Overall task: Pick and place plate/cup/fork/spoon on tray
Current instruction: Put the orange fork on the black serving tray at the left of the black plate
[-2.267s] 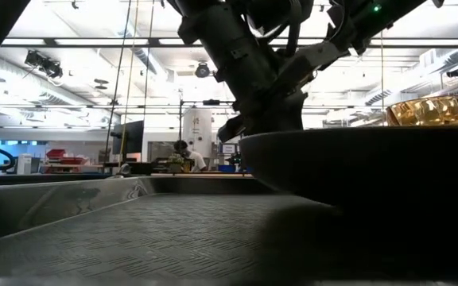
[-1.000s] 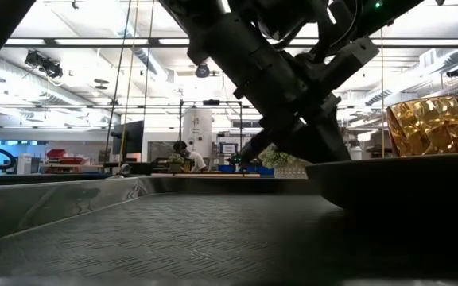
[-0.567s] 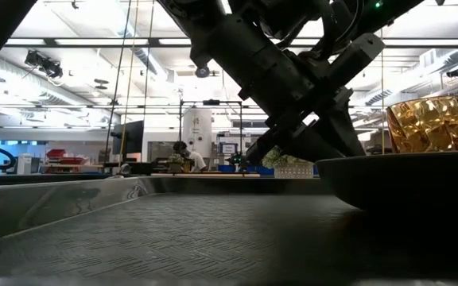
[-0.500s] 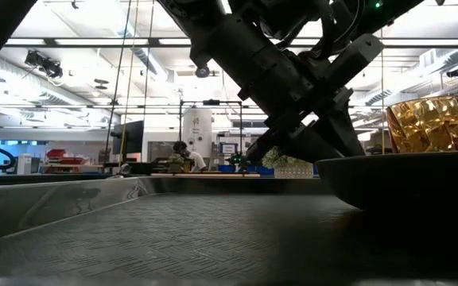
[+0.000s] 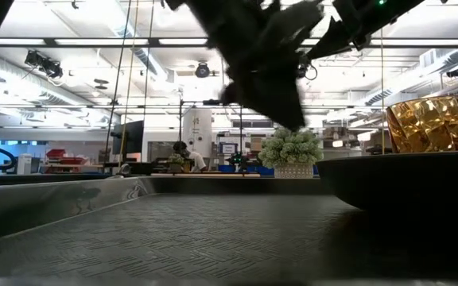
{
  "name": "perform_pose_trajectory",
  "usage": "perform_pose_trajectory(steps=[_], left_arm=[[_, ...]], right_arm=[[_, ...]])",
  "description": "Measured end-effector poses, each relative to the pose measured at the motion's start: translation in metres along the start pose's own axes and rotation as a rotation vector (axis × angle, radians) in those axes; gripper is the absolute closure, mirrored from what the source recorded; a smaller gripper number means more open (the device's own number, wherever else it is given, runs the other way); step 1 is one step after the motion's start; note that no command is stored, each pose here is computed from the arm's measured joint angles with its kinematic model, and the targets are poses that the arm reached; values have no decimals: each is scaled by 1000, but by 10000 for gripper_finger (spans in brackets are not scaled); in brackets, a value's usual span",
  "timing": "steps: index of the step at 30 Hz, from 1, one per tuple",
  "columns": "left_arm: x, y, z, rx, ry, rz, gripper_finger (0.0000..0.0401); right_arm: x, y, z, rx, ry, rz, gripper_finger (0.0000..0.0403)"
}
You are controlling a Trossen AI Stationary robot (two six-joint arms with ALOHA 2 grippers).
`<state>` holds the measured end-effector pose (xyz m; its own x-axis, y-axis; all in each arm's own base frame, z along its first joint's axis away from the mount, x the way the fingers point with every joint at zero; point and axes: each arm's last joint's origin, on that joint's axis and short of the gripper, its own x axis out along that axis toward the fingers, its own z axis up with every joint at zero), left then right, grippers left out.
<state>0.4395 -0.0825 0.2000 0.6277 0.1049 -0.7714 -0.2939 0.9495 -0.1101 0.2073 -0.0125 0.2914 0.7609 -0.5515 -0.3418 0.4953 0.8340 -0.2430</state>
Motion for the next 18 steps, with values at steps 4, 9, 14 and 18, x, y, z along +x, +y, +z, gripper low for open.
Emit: perform_pose_trajectory(steps=[4, 9, 14, 18], left_arm=[[-13, 14, -13, 14, 120, 209, 287], [-22, 28, -28, 72, 235, 421, 287], [-29, 32, -39, 159, 258, 604, 287], [-36, 25, -46, 259, 213, 719, 297]], right_arm=[[-3, 5, 0, -10, -8, 15, 398], [-8, 12, 1, -30, -24, 18, 398], [-16, 22, 2, -63, -50, 17, 398], [-25, 31, 2, -85, -69, 25, 398]])
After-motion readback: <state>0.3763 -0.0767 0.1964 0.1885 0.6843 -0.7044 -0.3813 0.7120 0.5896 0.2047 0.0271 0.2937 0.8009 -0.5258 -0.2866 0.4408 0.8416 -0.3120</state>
